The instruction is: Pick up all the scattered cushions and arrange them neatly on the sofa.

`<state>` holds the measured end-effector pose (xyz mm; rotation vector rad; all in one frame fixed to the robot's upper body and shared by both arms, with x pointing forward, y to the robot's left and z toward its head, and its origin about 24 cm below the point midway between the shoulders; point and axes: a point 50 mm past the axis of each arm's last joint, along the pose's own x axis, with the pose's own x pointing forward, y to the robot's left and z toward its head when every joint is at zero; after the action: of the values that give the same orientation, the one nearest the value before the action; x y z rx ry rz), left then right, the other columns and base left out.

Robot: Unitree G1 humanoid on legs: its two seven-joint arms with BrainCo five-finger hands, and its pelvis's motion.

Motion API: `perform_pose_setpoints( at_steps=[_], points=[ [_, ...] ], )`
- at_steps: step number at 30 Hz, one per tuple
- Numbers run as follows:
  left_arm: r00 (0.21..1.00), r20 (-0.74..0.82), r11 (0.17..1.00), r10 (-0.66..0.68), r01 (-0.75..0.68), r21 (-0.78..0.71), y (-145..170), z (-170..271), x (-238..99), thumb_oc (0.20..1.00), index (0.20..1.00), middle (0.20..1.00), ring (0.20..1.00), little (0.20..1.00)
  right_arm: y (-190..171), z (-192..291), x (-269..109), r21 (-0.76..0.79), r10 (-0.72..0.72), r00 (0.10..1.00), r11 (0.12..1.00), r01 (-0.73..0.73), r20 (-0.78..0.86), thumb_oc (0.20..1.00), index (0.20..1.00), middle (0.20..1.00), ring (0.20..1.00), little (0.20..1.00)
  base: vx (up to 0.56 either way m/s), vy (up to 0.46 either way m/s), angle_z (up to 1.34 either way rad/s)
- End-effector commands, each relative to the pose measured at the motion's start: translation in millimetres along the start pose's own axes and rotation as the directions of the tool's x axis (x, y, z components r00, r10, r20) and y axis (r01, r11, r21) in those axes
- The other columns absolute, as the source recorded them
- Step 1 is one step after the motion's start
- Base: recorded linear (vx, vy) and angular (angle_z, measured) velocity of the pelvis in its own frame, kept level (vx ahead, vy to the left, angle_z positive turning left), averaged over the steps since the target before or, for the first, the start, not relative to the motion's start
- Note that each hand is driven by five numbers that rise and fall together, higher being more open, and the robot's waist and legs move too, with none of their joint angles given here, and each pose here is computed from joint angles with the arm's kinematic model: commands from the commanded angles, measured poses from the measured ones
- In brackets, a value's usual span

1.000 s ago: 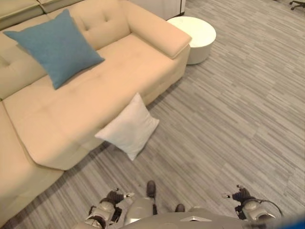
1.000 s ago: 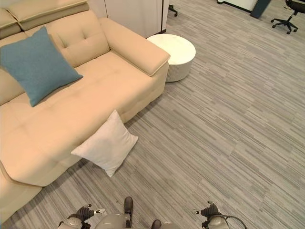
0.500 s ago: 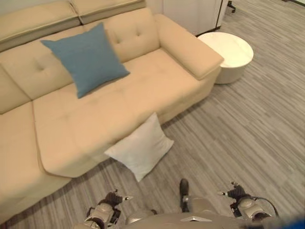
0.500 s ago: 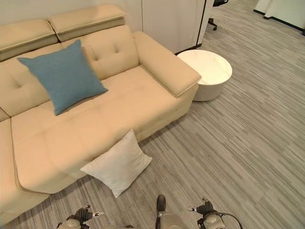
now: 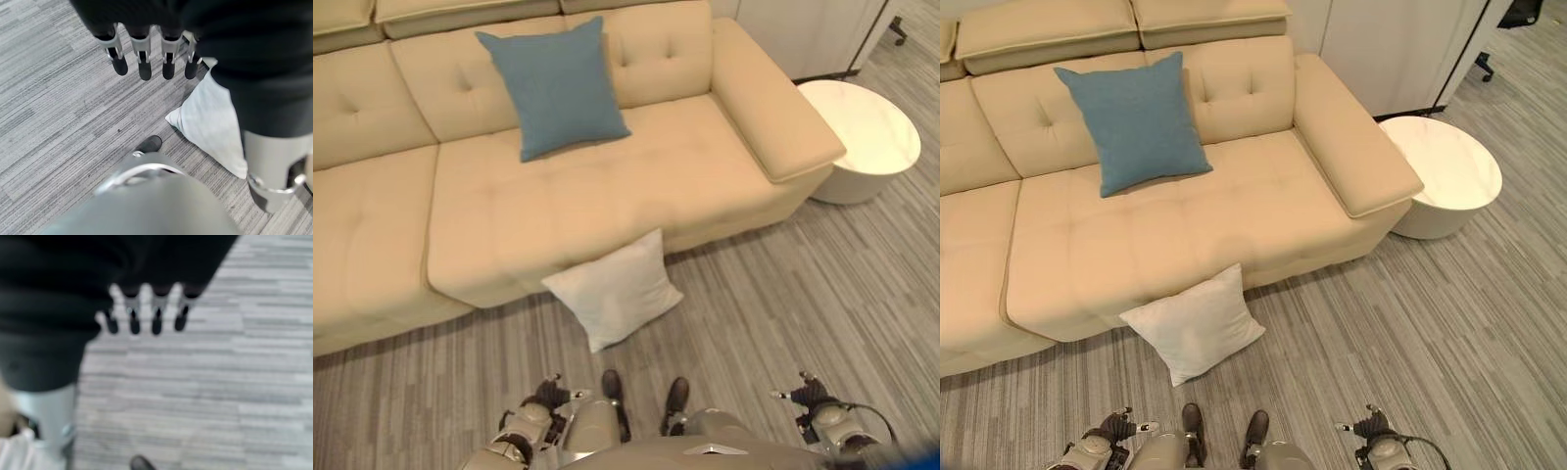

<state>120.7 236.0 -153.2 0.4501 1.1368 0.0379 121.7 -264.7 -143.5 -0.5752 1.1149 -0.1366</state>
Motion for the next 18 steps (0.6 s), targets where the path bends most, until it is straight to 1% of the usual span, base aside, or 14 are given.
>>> perform_pose_setpoints(
  at_steps=[1,6,8,10,14,18],
  points=[
    [0.999,0.000,0.999,0.033,-0.033,0.019,15.3,0.1,1.1,1.000,1.000,1.000,1.000,1.000,-11.6,2.7,2.3,0.010,-0.029,1.000,1.000,0.029,0.001,1.000,1.000,1.000,1.000,1.000,0.14,0.127,0.01],
    [0.998,-0.004,0.998,0.057,-0.057,0.010,23.7,-1.9,1.0,1.000,1.000,1.000,1.000,1.000,-9.0,12.5,2.8,0.007,-0.017,0.999,1.000,0.017,0.034,1.000,1.000,1.000,1.000,1.000,0.09,0.115,0.13],
    [0.998,0.000,0.998,0.061,-0.061,0.020,25.8,-2.5,0.8,1.000,1.000,1.000,1.000,1.000,-8.5,18.4,3.0,0.026,-0.016,0.998,1.000,0.014,0.057,1.000,1.000,1.000,1.000,1.000,0.19,0.057,0.53],
    [0.998,0.017,0.997,0.069,-0.069,0.027,28.6,2.7,1.6,1.000,1.000,1.000,1.000,1.000,-11.4,22.2,3.5,0.036,-0.026,0.997,0.999,0.024,0.068,1.000,1.000,1.000,1.000,1.000,0.27,-0.048,0.93],
    [0.997,0.026,0.997,0.071,-0.072,0.038,30.0,5.0,1.9,1.000,1.000,1.000,1.000,1.000,-12.7,18.0,3.3,0.031,-0.027,0.998,0.999,0.025,0.057,1.000,1.000,1.000,1.000,1.000,0.10,-0.060,0.70],
    [0.997,0.027,0.997,0.078,-0.079,0.024,31.7,5.0,1.8,1.000,1.000,1.000,1.000,1.000,-15.2,15.9,3.5,0.013,-0.034,0.998,0.999,0.033,0.054,1.000,1.000,1.000,1.000,1.000,0.08,-0.112,0.37]
  ],
)
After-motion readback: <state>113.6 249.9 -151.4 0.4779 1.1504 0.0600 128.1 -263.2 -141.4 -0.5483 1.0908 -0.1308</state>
